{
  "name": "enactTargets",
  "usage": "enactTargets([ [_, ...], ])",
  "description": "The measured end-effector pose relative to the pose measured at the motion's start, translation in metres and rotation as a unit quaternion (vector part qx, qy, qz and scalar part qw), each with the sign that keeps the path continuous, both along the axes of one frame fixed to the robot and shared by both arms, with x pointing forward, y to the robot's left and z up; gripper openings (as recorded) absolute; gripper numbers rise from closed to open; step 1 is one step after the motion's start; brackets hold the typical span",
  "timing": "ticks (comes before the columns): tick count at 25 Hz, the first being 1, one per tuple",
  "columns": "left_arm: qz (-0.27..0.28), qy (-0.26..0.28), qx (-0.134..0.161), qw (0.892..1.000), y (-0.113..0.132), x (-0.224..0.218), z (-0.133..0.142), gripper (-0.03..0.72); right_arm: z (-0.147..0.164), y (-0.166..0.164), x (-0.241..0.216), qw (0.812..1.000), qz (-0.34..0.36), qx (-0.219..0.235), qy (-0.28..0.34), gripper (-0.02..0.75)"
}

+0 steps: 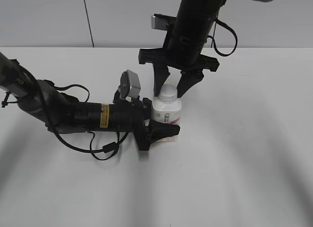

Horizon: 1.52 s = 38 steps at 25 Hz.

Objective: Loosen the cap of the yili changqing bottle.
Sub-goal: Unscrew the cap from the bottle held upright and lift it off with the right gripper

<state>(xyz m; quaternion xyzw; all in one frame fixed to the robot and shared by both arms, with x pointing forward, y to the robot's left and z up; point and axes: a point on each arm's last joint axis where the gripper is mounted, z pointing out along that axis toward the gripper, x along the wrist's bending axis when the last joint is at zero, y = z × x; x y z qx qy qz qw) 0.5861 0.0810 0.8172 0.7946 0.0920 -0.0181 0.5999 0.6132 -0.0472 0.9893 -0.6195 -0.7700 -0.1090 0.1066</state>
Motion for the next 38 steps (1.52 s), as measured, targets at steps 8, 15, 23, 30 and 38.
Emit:
enactTargets([
  [8,0.000,0.000,0.000,1.000,0.0000,0.0000,0.0000,0.423,-0.0002,-0.0006,0.0002,1.000,0.010,-0.003,-0.004,0.396],
  [15,0.000,0.000,0.000,1.000,0.0000,0.0000,0.0000,0.423,-0.0002,-0.0007,0.0002,0.974,0.217,0.003,-0.069,0.396],
  [23,-0.003,-0.004,0.001,1.000,0.0000,-0.0003,-0.0001,0.423,-0.0002,-0.0006,0.0002,0.885,0.445,0.010,-0.139,0.396],
  [30,-0.004,-0.005,0.001,1.000,0.0000,-0.0004,-0.0002,0.423,-0.0002,-0.0006,0.0001,0.819,0.548,0.013,-0.171,0.393],
  [38,-0.004,-0.006,0.003,1.000,0.0001,-0.0004,-0.0004,0.423,-0.0002,-0.0025,0.0009,0.753,0.629,0.005,-0.193,0.393],
])
